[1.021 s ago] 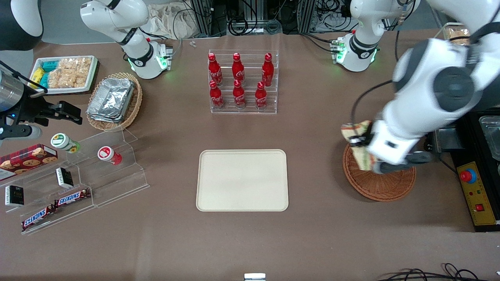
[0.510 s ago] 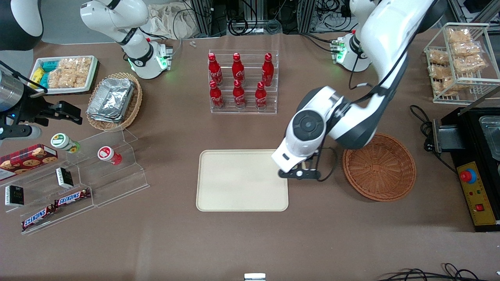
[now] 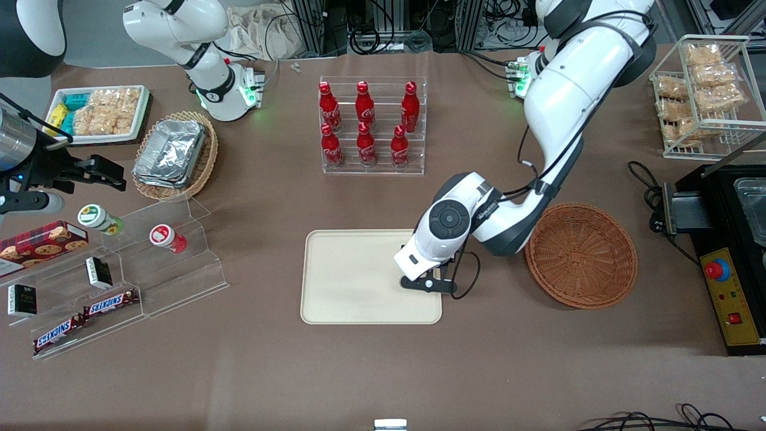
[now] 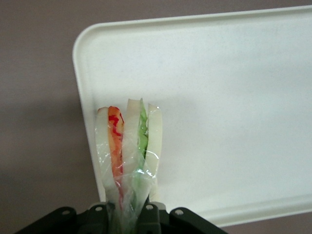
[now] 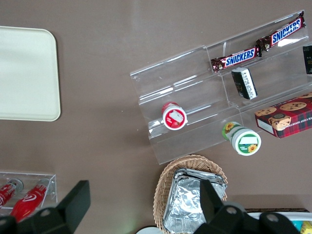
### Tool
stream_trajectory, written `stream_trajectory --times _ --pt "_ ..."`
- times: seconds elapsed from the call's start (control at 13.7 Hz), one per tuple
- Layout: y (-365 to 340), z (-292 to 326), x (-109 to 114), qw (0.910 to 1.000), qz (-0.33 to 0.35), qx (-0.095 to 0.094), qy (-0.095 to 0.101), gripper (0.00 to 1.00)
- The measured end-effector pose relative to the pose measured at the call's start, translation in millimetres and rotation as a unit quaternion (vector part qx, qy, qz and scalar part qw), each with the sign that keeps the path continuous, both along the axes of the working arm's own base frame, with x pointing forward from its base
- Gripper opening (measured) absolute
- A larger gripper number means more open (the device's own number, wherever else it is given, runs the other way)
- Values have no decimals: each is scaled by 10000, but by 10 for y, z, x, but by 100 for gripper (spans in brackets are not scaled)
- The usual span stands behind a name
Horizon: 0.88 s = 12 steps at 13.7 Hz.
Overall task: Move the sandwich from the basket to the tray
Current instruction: 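Lower the sandwich onto the cream tray and open the left gripper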
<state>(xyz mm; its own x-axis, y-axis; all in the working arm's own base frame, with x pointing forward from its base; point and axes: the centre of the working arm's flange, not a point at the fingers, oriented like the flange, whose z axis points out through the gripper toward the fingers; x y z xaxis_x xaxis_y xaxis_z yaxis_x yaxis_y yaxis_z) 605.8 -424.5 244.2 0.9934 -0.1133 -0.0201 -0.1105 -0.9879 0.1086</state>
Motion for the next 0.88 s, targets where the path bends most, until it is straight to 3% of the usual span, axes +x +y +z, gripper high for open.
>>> stream_trajectory --times 0.29,0.44,0.58,0.88 --pt "-3 -297 -3 10000 -19 -24 55 19" --pt "6 -269 23 10000 12 -38 31 35" --pt "27 -236 42 10000 55 -9 53 57" --pt "223 196 135 9985 340 213 385 96"
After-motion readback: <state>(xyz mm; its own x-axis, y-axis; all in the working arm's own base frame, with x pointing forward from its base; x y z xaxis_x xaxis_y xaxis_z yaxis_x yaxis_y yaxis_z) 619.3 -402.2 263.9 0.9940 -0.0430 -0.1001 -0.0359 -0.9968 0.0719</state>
